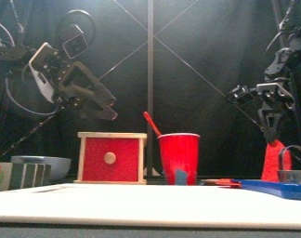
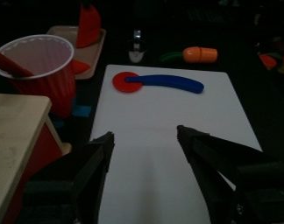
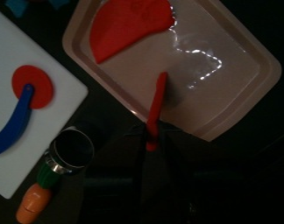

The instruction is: Place bottom half of dough on plate

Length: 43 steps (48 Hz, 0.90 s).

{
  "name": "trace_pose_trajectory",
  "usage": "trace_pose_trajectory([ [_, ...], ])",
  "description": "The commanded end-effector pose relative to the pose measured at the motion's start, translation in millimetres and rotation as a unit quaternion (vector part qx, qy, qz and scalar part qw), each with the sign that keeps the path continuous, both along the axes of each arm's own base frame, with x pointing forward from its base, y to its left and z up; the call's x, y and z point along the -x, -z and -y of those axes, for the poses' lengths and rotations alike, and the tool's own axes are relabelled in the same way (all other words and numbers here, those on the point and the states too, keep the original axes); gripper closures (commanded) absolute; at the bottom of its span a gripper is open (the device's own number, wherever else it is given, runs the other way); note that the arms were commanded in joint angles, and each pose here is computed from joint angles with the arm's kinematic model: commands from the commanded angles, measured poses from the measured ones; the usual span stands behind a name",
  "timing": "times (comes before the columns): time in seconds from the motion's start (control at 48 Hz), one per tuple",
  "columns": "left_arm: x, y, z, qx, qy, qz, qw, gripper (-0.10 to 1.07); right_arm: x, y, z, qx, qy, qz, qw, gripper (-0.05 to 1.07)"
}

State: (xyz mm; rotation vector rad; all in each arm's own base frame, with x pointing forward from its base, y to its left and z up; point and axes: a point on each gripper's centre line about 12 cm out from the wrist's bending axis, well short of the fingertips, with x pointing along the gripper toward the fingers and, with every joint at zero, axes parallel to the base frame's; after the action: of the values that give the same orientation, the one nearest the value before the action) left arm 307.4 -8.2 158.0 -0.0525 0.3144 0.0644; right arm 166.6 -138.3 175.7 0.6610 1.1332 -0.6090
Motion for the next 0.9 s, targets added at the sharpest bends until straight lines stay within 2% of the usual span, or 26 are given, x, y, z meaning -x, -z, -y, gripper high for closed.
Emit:
trace_pose_trajectory([
  [0.0, -5, -6.9, -1.6, 0.001, -0.003, 0.013, 0.9999, 0.05, -4, -3.5, 9, 0.019, 0.003, 0.006, 0.9998, 0.4],
  [0.208, -4, -6.0, -4.1, 0.0, -0.007, 0.011, 0.9999, 0.05, -1, -9.0, 27, 0.067, 0.008, -0.01, 0.9977, 0.35],
  [0.438, -4, -5.0, -5.5, 0.002, -0.011, 0.01, 0.9999, 0.05, -1, -4.1, 36, 0.073, 0.01, -0.024, 0.997, 0.19],
  [0.583, -4, -5.0, -5.7, 0.002, -0.012, 0.01, 0.9999, 0.05, -4, -13.0, 37, 0.087, 0.015, -0.005, 0.9961, 0.18],
  [0.729, -4, -5.4, -6.1, 0.002, -0.013, 0.01, 0.9999, 0.05, -5, -39.7, 26, 0.109, 0.023, 0.058, 0.9921, 0.18],
  [0.792, -5, -6.4, -6.1, 0.002, -0.013, 0.012, 0.9998, 0.05, -6, -54.3, 16, 0.126, 0.027, 0.107, 0.9859, 0.18],
  [0.875, -6, -9.7, -6.1, 0.003, -0.013, 0.017, 0.9998, 0.05, -9, -71.0, -4, 0.159, 0.01, 0.185, 0.9697, 0.18],
])
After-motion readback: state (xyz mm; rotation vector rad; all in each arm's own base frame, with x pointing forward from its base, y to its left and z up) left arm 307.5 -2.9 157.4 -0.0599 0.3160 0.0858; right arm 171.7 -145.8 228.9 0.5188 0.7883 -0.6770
